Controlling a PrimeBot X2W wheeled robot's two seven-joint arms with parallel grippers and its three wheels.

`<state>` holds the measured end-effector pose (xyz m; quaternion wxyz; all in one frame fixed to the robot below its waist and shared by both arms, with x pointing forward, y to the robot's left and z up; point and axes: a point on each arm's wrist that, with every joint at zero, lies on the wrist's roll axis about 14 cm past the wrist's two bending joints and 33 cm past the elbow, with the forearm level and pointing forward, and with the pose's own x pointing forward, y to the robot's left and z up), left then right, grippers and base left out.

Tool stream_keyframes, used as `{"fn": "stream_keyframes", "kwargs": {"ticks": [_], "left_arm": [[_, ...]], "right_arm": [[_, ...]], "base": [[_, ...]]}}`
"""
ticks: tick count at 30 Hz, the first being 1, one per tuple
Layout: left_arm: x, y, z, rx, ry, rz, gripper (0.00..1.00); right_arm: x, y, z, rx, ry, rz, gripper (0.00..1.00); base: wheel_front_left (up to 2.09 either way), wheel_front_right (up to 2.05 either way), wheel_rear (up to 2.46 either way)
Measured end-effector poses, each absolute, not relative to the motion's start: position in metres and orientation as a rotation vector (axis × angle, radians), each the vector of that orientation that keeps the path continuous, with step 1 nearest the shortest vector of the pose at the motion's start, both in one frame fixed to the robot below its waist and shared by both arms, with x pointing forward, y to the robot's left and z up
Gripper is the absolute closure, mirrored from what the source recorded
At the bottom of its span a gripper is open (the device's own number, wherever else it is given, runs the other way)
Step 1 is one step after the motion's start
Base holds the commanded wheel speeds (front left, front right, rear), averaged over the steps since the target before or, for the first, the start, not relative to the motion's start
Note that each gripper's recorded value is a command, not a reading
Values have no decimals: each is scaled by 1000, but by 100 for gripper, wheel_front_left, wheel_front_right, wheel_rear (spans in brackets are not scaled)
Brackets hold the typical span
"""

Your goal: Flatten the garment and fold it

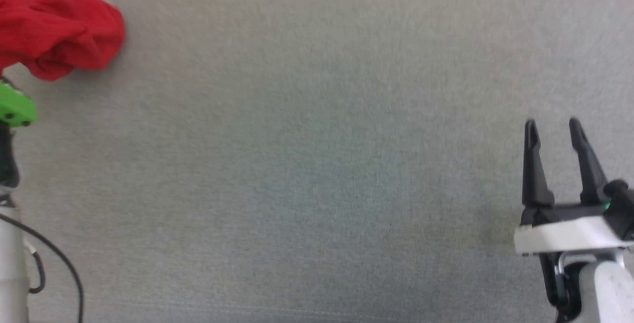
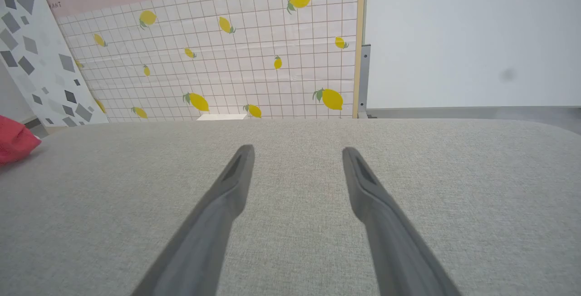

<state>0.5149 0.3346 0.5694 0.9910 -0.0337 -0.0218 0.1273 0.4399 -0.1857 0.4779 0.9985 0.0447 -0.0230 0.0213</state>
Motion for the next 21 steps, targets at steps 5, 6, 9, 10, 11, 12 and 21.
{"fn": "stream_keyframes", "kwargs": {"ticks": [5, 6, 9, 10, 11, 12, 21], "left_arm": [[497, 318, 632, -37, -238, 194, 100], [494, 313, 645, -38, -274, 178, 100], [483, 293, 679, -49, -366, 113, 100], [480, 285, 688, -51, -390, 90, 100], [476, 277, 699, -54, -419, 66, 100], [472, 270, 709, -62, -447, 46, 100], [453, 172, 775, -136, -615, -196, 100]], "right_arm": [[420, -186, 500, 88, -90, 45, 0], [415, -187, 504, 87, -99, 42, 0], [403, -190, 516, 84, -126, 37, 0], [399, -190, 519, 83, -132, 36, 0], [394, -191, 522, 81, -140, 33, 0], [390, -192, 526, 77, -150, 31, 0], [357, -210, 554, 46, -231, -18, 0]], "base": [[0, 0, 0], [0, 0, 0], [0, 0, 0], [0, 0, 0], [0, 0, 0], [0, 0, 0], [0, 0, 0]]}}
